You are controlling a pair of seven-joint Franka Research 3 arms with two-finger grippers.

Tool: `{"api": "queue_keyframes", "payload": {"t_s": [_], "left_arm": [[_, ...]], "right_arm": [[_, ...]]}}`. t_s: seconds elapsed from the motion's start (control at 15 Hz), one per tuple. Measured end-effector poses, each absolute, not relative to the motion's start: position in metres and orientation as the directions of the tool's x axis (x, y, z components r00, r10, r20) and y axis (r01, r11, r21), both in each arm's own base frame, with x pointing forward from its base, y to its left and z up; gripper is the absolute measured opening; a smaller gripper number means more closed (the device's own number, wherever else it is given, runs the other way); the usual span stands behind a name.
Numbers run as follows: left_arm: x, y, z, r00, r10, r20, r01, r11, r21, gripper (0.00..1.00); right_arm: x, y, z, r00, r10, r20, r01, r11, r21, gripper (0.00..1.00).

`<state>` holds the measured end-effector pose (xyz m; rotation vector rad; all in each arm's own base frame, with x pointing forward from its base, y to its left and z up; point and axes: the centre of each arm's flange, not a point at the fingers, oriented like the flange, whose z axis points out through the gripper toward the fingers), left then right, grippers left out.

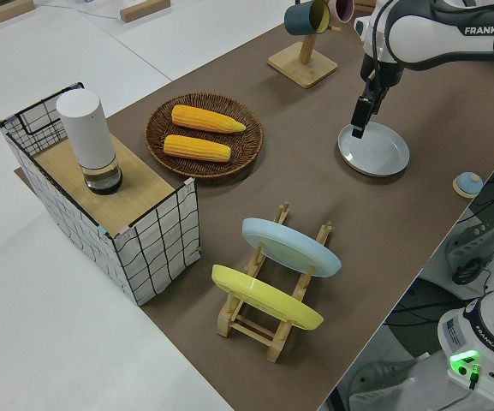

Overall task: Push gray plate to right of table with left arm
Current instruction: 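Move the left gripper to the near edge of the gray plate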

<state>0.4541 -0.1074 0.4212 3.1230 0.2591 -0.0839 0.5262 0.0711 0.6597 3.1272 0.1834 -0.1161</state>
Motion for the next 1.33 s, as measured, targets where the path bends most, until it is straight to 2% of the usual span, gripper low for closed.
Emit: {"api": "queue_keyframes", "payload": {"t_s": [0.2,0.4,0.8,1.33], "left_arm": [[0.439,-0.116,0.381,0.986,0.164,-0.010,0.164,-0.986,0.009,1.00],[0.430,-0.117,0.359,0.985,0.172,0.011,0.172,-0.985,0.016,1.00],[0.422,-0.138,0.329,0.983,0.182,0.031,0.181,-0.983,0.023,0.99],[0.428,-0.141,0.307,0.981,0.190,0.040,0.188,-0.981,0.042,0.97]], "right_arm": [[0.526,0.071,0.660,0.990,0.116,-0.074,0.117,-0.993,0.002,0.99],[0.526,0.071,0.660,0.990,0.116,-0.074,0.117,-0.993,0.002,0.99],[0.526,0.071,0.660,0.990,0.116,-0.074,0.117,-0.993,0.002,0.99],[0.526,0.071,0.660,0.990,0.116,-0.074,0.117,-0.993,0.002,0.99]]}}
